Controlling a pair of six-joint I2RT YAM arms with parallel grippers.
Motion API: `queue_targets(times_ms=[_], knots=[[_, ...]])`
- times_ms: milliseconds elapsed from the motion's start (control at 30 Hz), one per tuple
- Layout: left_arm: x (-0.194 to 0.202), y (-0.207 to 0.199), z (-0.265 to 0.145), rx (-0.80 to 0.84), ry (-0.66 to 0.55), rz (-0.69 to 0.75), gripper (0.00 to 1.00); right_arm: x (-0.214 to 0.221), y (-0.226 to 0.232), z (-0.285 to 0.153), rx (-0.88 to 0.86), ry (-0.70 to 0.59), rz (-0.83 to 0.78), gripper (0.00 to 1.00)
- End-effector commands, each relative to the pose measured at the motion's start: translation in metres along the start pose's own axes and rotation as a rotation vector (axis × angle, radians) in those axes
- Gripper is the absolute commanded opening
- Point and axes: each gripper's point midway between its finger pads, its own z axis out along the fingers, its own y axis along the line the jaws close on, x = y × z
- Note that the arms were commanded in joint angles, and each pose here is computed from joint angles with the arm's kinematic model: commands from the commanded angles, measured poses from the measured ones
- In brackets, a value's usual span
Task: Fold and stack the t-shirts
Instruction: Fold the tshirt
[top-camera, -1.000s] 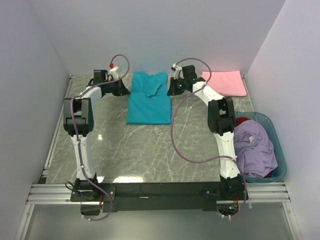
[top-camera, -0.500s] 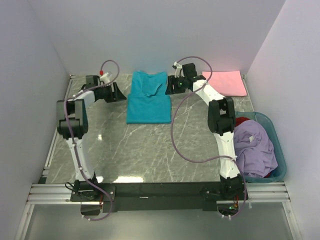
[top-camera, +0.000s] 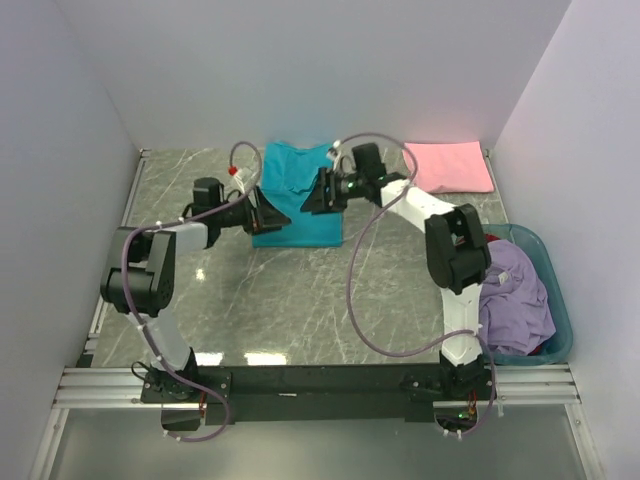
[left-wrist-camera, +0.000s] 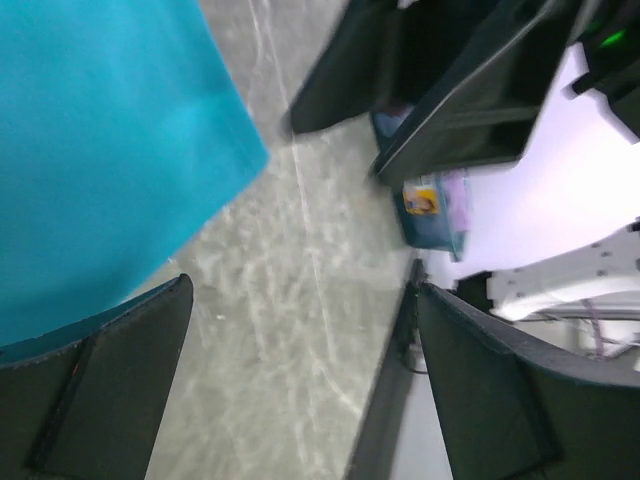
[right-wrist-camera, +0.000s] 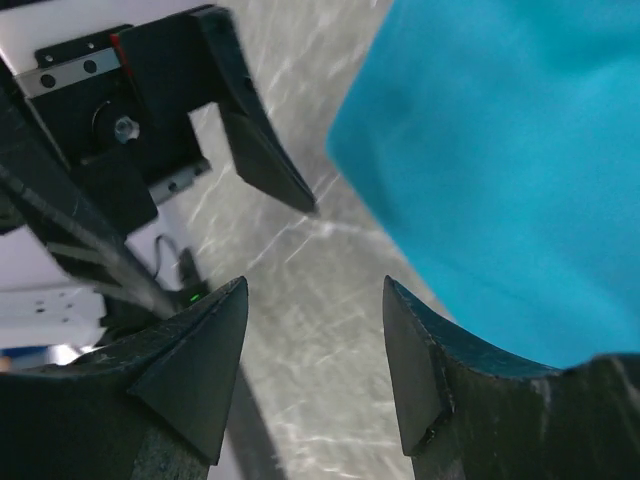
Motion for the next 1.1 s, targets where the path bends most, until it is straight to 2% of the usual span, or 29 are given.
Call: queue_targets(times_ms=[0,133,333,467,567,900,1067], knots=[[-0.002,-0.022,0.013,0.119,-0.02,-0.031,0.99,0.026,0.006,0.027,-0.107,0.063,0.139,0.62],[0.007,-0.003,0.029,0.125,-0.022,-0.105,0.99,0.04,-0.006,0.048,-0.132,0.073,0.239,0.62],[0.018,0.048,0.041,0.011,-0.059,-0.276,0.99,0.07,-0.056,0.063,-0.012,0.08,0.361,0.68],[0.034,0.083,0.031,-0.117,-0.074,-0.343,1.0,0.084,-0.094,0.052,0.121,0.065,0.435,0.69],[0.037,0.099,0.016,-0.153,-0.097,-0.382,0.99,0.089,-0.116,0.036,0.185,0.048,0.468,0.7],[0.05,0.105,-0.023,-0.122,-0.107,-0.422,1.0,0.101,-0.146,-0.003,0.24,0.034,0.543,0.7],[0.056,0.115,-0.038,-0.149,-0.112,-0.437,1.0,0.1,-0.133,-0.012,0.178,0.057,0.555,0.7]])
